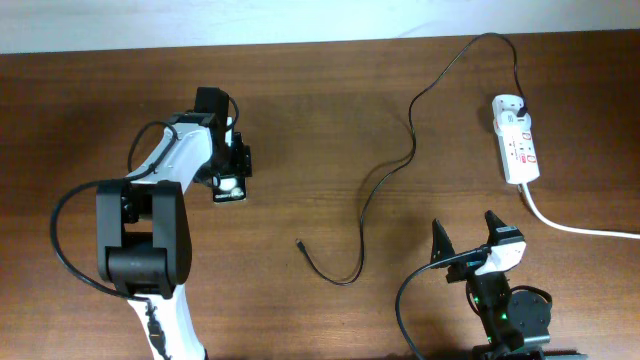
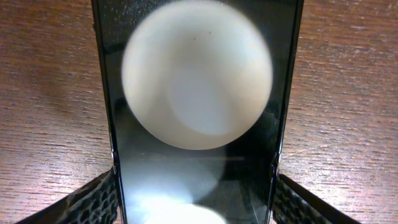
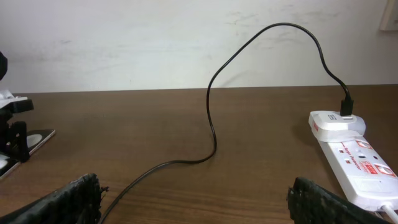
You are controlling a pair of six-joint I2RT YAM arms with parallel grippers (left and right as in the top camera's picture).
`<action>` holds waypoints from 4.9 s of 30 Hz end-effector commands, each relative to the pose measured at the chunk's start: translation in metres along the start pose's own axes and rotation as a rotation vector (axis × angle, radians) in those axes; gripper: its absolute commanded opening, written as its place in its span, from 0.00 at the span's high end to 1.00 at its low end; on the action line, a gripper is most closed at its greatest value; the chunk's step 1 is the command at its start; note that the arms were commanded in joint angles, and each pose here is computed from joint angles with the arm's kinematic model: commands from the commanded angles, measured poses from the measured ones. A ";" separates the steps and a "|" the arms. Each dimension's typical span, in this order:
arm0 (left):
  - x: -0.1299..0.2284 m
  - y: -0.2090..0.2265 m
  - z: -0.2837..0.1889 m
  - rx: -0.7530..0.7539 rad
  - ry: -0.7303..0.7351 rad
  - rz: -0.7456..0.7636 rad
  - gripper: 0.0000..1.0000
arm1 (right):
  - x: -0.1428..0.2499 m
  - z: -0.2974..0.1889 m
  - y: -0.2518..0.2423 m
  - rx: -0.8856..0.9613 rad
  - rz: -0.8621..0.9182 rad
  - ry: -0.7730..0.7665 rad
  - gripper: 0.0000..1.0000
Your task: Plug charger to phone and switch on socket
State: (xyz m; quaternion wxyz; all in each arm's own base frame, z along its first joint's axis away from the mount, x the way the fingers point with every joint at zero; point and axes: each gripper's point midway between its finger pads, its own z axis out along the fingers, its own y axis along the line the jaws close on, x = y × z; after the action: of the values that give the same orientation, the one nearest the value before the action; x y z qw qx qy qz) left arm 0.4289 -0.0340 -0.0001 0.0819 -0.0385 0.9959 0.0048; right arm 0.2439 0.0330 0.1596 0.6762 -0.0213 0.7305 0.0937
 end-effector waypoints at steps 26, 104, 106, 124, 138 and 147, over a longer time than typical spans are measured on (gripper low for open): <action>0.089 -0.078 -0.001 0.089 0.295 0.135 0.32 | 0.002 0.000 -0.002 0.007 0.000 0.001 0.01; 0.079 -0.098 0.023 0.033 0.082 0.196 0.23 | 0.002 0.000 -0.002 0.007 0.000 0.001 0.01; 0.077 -0.093 0.024 0.030 0.082 0.181 0.21 | 0.002 0.000 -0.002 0.007 0.000 0.001 0.01; 0.082 -0.094 0.023 0.058 0.114 0.132 0.01 | 0.002 0.000 -0.002 0.007 0.000 0.001 0.01; 0.086 -0.090 0.025 0.022 0.117 0.028 0.08 | 0.002 0.000 -0.002 0.007 0.000 0.001 0.01; 0.085 -0.086 0.026 -0.004 0.109 0.031 0.01 | 0.002 0.000 -0.002 0.007 0.000 0.001 0.01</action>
State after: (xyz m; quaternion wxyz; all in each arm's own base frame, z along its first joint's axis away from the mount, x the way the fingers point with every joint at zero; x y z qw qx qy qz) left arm 0.3835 -0.1292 -0.0022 0.0874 -0.0195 0.9960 0.0009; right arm 0.2439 0.0330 0.1596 0.6761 -0.0212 0.7305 0.0939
